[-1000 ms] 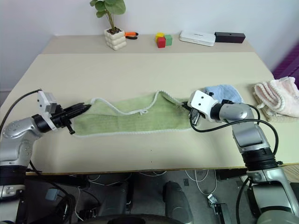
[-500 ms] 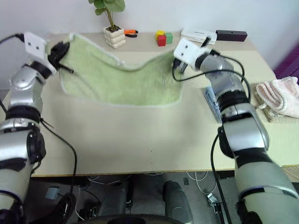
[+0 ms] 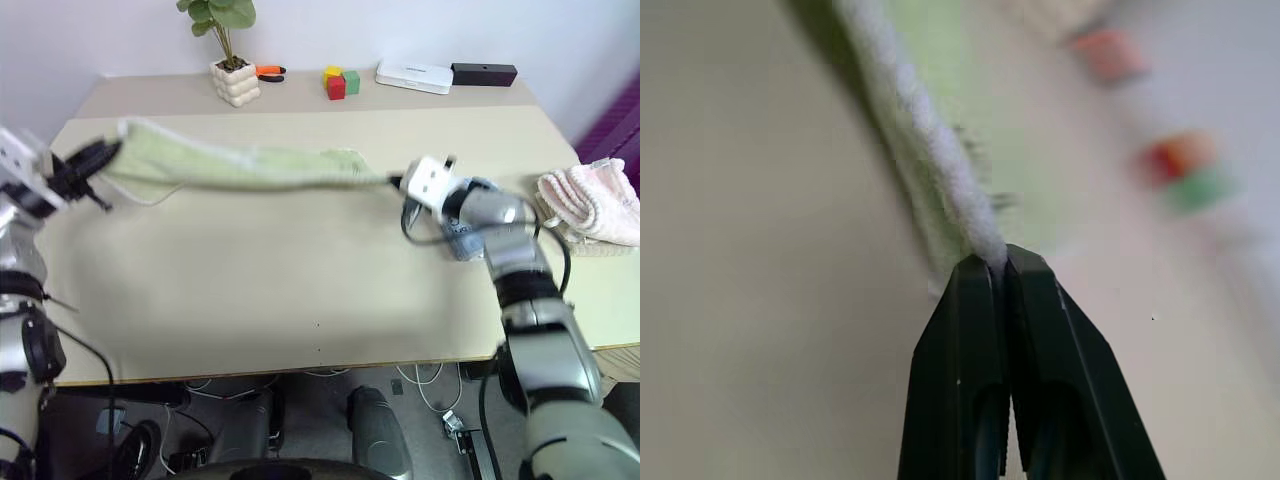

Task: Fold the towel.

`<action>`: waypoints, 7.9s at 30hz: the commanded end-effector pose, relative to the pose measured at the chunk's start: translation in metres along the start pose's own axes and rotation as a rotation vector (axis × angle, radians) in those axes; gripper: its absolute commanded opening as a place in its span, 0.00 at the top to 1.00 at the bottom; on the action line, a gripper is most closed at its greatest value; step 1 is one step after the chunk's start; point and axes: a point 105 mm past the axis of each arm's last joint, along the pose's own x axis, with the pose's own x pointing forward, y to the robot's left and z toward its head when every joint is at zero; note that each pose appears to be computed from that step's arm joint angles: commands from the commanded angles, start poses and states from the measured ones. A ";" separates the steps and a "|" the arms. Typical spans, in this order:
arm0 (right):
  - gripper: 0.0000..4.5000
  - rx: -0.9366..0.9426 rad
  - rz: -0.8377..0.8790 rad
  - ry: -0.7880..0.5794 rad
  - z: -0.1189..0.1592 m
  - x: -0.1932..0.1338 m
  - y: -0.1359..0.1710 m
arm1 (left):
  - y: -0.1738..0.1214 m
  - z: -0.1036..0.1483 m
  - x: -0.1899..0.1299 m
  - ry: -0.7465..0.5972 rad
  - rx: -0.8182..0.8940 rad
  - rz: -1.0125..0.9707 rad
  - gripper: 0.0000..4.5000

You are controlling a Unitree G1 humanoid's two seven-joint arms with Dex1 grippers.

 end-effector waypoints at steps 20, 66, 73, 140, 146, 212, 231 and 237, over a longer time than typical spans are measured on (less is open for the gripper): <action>0.98 0.284 0.518 0.236 0.042 -0.119 0.070 | -0.061 -0.011 -0.054 0.024 -0.067 -0.196 1.00; 0.98 0.124 0.111 0.091 0.013 -0.018 -0.003 | -0.046 -0.042 -0.045 0.001 -0.388 0.224 1.00; 0.98 0.114 0.097 0.105 0.010 -0.016 -0.002 | -0.045 -0.043 -0.043 0.008 -0.450 0.208 1.00; 1.00 0.637 -0.528 0.096 -0.045 0.005 0.027 | -0.042 -0.066 -0.055 0.055 -0.781 0.569 0.99; 1.00 0.620 -0.538 0.070 -0.038 0.004 0.018 | -0.041 -0.065 -0.065 0.067 -0.759 0.581 0.99; 0.01 2.040 -0.573 -0.180 0.009 -0.044 0.106 | -0.083 0.027 -0.022 0.040 -0.634 -0.520 0.00; 0.99 1.900 -0.598 -0.184 0.002 -0.035 0.083 | -0.081 0.028 -0.021 0.030 -0.626 -0.480 0.00; 0.99 1.642 -0.731 -0.147 -0.018 -0.078 0.037 | -0.077 0.026 -0.015 0.021 -0.602 -0.479 0.00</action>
